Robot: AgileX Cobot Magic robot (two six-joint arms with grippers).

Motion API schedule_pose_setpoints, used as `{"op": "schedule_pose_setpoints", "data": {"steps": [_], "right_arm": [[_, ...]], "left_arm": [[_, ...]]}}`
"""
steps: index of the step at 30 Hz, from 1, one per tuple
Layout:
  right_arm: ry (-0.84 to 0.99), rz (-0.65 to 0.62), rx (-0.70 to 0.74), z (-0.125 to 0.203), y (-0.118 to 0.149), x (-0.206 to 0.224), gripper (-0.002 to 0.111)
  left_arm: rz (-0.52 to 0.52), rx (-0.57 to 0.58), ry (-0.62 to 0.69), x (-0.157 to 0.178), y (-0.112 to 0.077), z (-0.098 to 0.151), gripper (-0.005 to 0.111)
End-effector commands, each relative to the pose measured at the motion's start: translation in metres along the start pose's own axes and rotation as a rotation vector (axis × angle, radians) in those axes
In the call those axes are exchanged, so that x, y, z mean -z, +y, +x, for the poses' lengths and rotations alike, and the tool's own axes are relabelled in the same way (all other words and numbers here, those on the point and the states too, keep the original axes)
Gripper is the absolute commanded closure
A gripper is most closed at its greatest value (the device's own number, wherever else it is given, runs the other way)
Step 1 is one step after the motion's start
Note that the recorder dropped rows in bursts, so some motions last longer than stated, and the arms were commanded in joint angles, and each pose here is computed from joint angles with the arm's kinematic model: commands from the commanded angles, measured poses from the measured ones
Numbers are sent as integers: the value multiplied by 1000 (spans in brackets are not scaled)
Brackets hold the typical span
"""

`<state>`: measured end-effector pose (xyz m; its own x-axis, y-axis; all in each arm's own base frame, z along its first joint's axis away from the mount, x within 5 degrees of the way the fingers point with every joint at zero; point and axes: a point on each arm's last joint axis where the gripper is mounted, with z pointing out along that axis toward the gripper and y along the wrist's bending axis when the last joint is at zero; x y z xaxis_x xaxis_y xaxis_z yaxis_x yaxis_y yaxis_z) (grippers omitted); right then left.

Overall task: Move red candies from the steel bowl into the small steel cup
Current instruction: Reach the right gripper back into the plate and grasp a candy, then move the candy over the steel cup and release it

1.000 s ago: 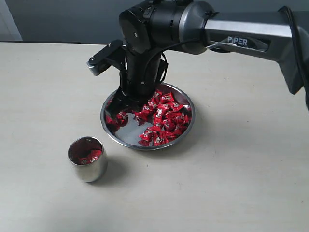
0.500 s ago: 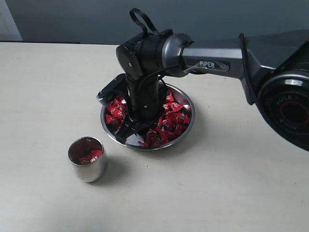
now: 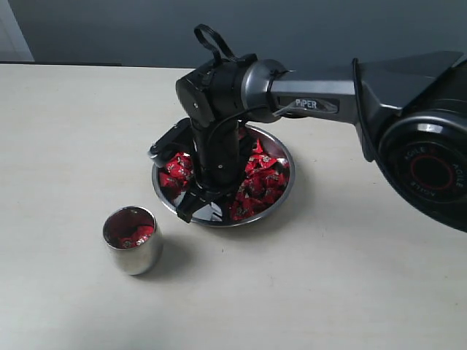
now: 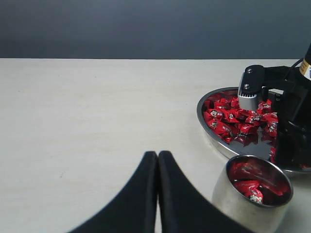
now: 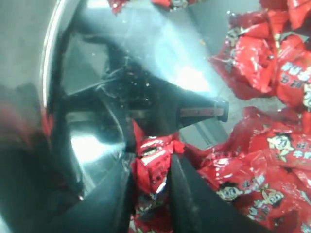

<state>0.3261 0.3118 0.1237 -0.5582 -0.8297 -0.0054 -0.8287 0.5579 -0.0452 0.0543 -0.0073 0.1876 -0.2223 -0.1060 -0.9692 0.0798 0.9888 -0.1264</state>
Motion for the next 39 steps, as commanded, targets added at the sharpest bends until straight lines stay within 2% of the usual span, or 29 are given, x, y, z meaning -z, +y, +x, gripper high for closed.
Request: {"op": "schedule_pose_setpoints", "data": {"steps": [1,8,13,15,19,24,27,29,31,32,39], "right_arm": [[-7,6,-6,-1,-3,1,109],[-144,-4,-29,-14,-2,31,109],[-281,-89,-77,-15,5,74,109],[-345,-168,-85,-13,12,98,109],[-406,-302,54,-13,48,121,109],[-363,-251,181,-12,83,118,109],[-336,-244,194,-10,84,117,109],[-328,-225,202,-9,82,116,101],[-328,-225,207,-9,82,116,78],[-327,-225,209,-9,83,116,74],[-329,-242,208,-9,87,117,74]], "left_arm": [[-5,1,-14,0,0,0,106],[-5,1,-14,0,0,0,106],[-5,1,-14,0,0,0,106],[-5,1,-14,0,0,0,106],[-5,1,-14,0,0,0,106],[-5,1,-14,0,0,0,106],[-5,1,-12,0,0,0,106],[-5,1,-12,0,0,0,106],[-5,1,-12,0,0,0,106],[-5,1,-12,0,0,0,106],[-5,1,-12,0,0,0,106]]}}
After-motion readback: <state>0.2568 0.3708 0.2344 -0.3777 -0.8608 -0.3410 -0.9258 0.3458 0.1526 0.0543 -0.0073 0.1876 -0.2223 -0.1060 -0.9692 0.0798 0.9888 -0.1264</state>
